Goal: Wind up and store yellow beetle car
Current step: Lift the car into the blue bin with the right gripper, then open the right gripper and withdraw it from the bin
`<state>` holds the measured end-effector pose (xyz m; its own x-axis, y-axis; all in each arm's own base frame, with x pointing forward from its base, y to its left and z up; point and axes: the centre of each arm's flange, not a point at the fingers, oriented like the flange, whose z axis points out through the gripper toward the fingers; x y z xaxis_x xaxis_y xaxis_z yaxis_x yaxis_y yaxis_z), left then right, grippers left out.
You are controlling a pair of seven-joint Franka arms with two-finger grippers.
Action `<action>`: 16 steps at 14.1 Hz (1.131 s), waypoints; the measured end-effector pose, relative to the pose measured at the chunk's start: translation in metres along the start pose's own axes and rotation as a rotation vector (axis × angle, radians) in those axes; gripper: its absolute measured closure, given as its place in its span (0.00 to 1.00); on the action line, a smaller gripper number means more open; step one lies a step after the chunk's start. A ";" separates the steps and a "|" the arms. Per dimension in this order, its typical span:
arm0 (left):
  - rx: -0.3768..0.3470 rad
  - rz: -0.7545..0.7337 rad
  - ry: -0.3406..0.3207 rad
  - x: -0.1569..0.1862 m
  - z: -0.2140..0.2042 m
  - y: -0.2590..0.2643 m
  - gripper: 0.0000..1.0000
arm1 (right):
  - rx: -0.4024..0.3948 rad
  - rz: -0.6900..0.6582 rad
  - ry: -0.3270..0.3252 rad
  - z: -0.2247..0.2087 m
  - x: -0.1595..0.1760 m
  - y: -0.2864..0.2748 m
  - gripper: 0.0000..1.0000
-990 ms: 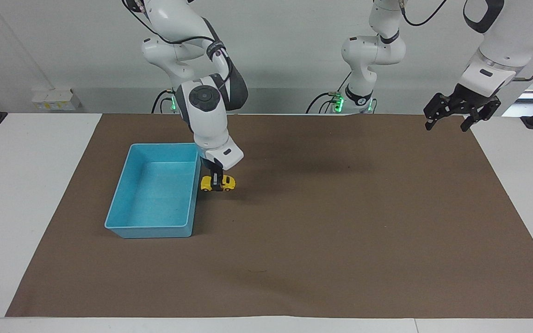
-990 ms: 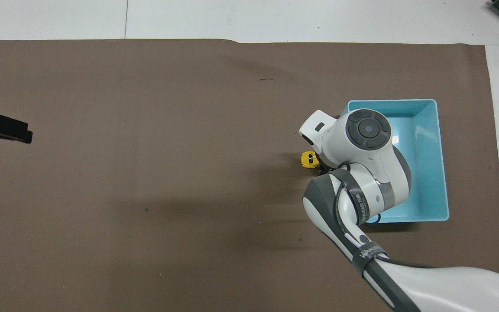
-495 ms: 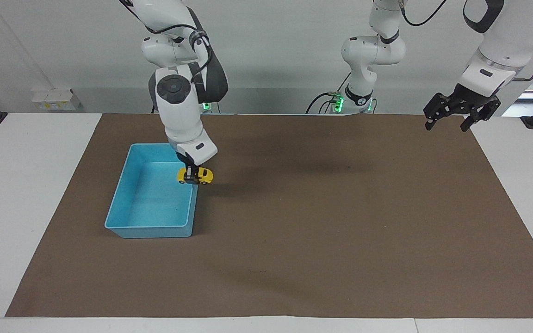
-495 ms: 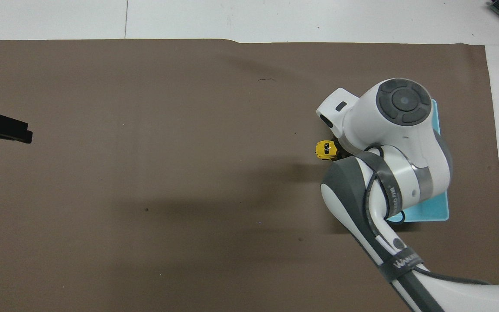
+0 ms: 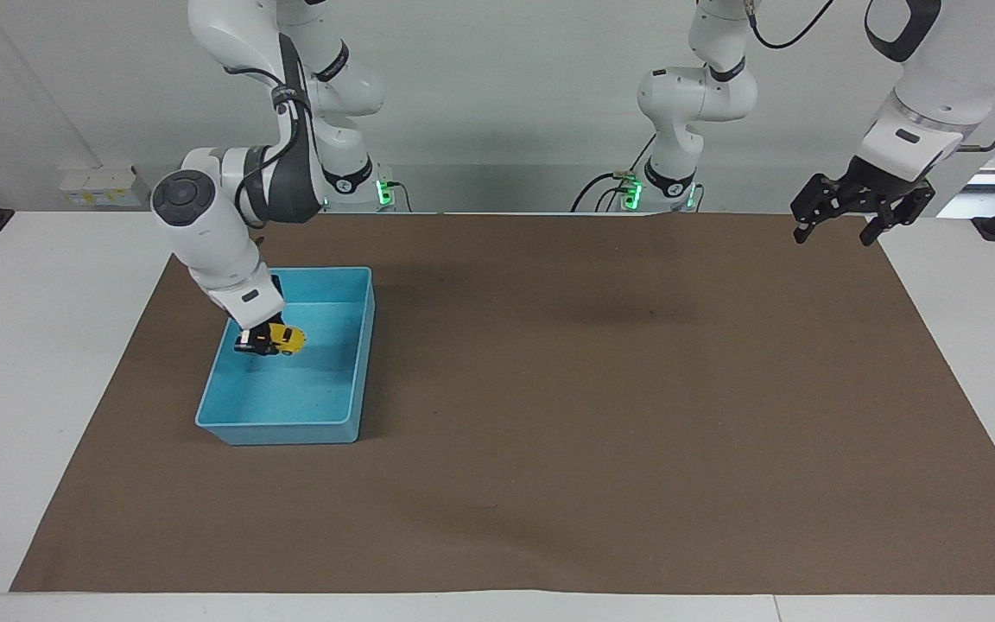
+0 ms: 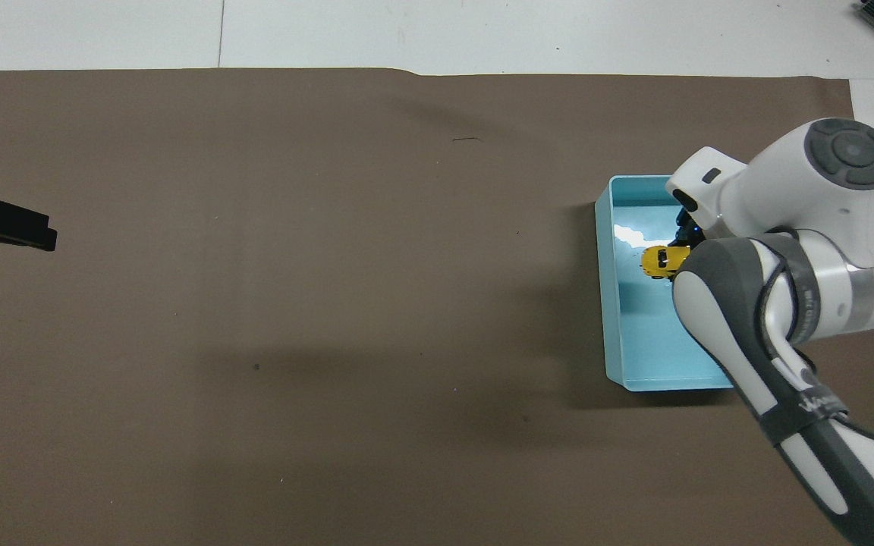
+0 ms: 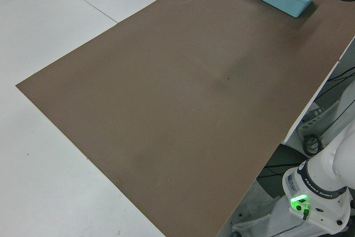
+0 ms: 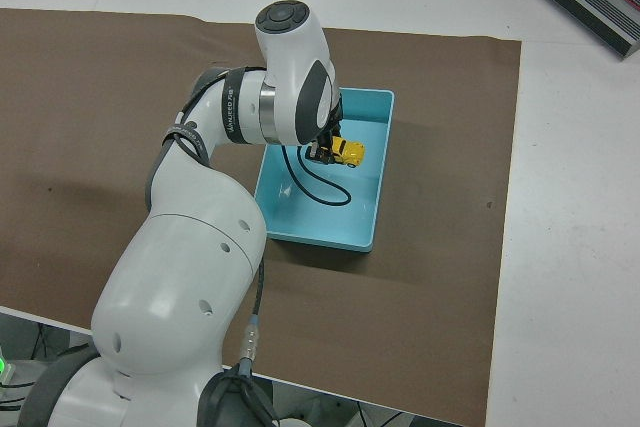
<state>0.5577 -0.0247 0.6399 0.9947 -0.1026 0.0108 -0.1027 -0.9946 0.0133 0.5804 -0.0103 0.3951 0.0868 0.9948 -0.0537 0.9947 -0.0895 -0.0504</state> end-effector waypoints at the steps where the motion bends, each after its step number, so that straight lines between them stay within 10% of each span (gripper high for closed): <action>1: 0.000 0.000 0.000 0.000 0.000 0.000 0.00 | -0.011 -0.008 0.002 0.008 0.004 -0.005 0.55; 16: 0.000 0.000 0.000 0.000 0.000 0.000 0.00 | -0.060 -0.075 0.018 0.085 0.049 -0.038 0.55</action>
<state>0.5577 -0.0247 0.6399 0.9947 -0.1026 0.0108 -0.1027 -0.9946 0.0135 0.5419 0.0373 0.3097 0.0122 0.9993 -0.0341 0.9999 -0.0120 0.0067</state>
